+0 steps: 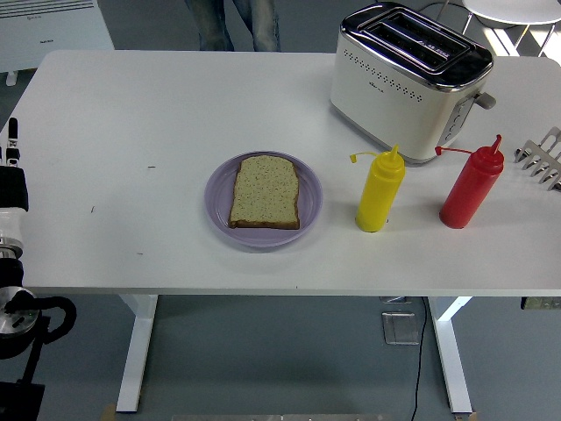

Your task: Pick up the cup,pour liquid into bread,place the cup on the desk

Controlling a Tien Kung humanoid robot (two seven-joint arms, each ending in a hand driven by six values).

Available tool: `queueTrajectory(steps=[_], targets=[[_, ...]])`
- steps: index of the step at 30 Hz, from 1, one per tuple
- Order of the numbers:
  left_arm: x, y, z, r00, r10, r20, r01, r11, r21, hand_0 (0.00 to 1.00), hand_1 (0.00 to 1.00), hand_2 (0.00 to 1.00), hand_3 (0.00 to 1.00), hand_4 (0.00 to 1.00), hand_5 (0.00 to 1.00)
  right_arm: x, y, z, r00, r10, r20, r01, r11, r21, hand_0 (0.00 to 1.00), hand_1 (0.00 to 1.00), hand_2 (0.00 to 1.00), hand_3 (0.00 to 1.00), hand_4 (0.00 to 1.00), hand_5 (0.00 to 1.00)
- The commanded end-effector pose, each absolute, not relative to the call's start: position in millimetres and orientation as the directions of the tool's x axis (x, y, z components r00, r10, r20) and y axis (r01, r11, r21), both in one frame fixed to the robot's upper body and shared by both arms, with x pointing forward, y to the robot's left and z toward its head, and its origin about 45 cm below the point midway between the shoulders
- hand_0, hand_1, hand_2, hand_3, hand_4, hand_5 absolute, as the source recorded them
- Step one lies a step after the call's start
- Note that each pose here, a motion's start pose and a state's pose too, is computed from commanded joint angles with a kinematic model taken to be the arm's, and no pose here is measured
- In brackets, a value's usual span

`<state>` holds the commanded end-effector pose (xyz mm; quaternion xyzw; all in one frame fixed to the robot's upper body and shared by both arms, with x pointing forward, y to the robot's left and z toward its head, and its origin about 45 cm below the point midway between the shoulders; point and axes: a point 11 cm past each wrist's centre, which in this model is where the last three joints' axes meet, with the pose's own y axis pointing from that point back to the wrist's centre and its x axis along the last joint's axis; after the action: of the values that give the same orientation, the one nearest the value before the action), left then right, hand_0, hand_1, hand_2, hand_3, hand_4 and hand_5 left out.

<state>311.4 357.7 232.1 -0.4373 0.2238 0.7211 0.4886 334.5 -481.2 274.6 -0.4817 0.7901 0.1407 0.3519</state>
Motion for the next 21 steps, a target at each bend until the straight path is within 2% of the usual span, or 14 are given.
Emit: queueTrajectory(steps=[21], targets=[[310.7,358.2,231.3,-0.142,0.51,-0.848,-0.9,-0.422,-0.103,0.881,0.886,0.873,0.761,0.542,0.998,335.8,-479.8,270.8,-0.292,-0.67,-0.683,-0.878,0.471,-0.087,0.745,0.669,0.689,0.717,0.523,0.465]])
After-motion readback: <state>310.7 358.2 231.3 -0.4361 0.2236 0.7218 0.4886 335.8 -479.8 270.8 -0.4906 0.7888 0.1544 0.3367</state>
